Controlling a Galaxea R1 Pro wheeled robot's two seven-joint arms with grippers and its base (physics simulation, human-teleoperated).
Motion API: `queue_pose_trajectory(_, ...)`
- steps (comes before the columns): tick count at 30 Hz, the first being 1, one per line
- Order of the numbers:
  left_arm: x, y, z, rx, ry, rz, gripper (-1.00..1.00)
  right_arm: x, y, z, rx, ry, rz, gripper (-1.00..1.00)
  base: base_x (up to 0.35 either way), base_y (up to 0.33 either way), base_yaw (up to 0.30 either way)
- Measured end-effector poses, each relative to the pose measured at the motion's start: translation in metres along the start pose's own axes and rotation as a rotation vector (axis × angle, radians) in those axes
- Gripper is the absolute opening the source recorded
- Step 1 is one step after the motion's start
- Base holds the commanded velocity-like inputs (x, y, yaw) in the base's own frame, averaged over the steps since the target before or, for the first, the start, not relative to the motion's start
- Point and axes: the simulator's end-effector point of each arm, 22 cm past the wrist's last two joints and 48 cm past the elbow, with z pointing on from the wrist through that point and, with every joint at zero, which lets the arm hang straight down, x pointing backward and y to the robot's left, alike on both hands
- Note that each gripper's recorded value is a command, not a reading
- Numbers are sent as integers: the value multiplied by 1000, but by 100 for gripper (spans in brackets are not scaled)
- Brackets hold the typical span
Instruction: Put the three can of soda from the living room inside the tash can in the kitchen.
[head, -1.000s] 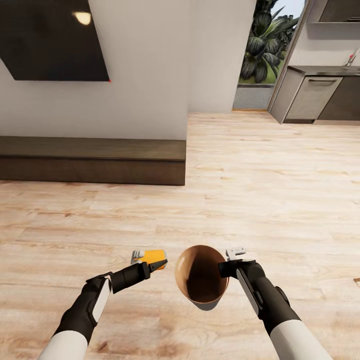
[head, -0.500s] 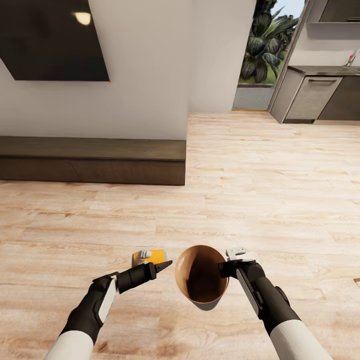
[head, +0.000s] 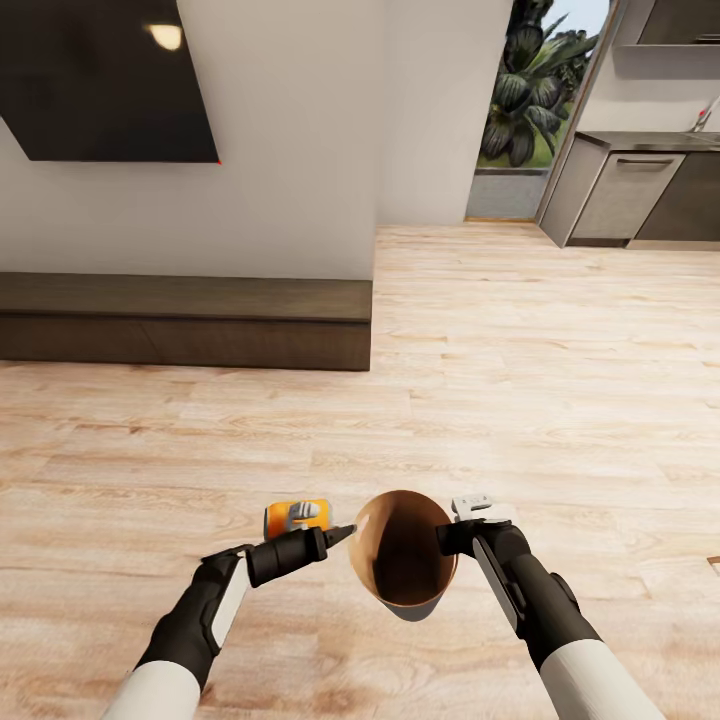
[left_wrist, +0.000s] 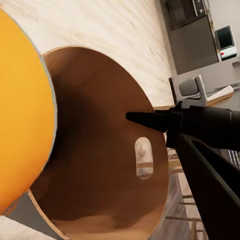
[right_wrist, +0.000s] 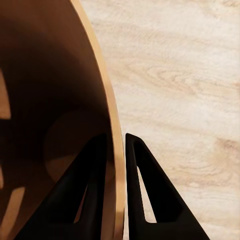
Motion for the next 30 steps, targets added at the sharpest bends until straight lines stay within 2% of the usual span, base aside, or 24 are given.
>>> queue_pose_trajectory(7, 6, 2, 9, -35, 15, 6, -100, 0, 0, 0, 0, 0, 0, -100, 0, 0, 0)
queue_pose_trajectory(8, 6, 2, 10, -40, 16, 6, 100, 0, 0, 0, 0, 0, 0, -100, 0, 0, 0)
queue_pose_trajectory(18, 9, -1, 16, -45, 22, 6, 100, 0, 0, 0, 0, 0, 0, -100, 0, 0, 0)
queue_pose_trajectory(23, 5, 1, 9, -36, 15, 9, 100, 0, -1, 0, 4, 2, -4, -100, 0, 0, 0)
queue_pose_trajectory(24, 4, 3, 5, -31, 16, 12, 100, 0, -1, 0, 5, 1, -5, -100, 0, 0, 0)
queue_pose_trajectory(29, 0, 5, -34, 76, 37, 28, 100, 0, 0, 0, 2, 1, -1, -100, 0, 0, 0)
queue_pose_trajectory(30, -1, 7, -52, 118, 44, 23, 100, 0, 0, 0, 2, 1, -2, -100, 0, 0, 0)
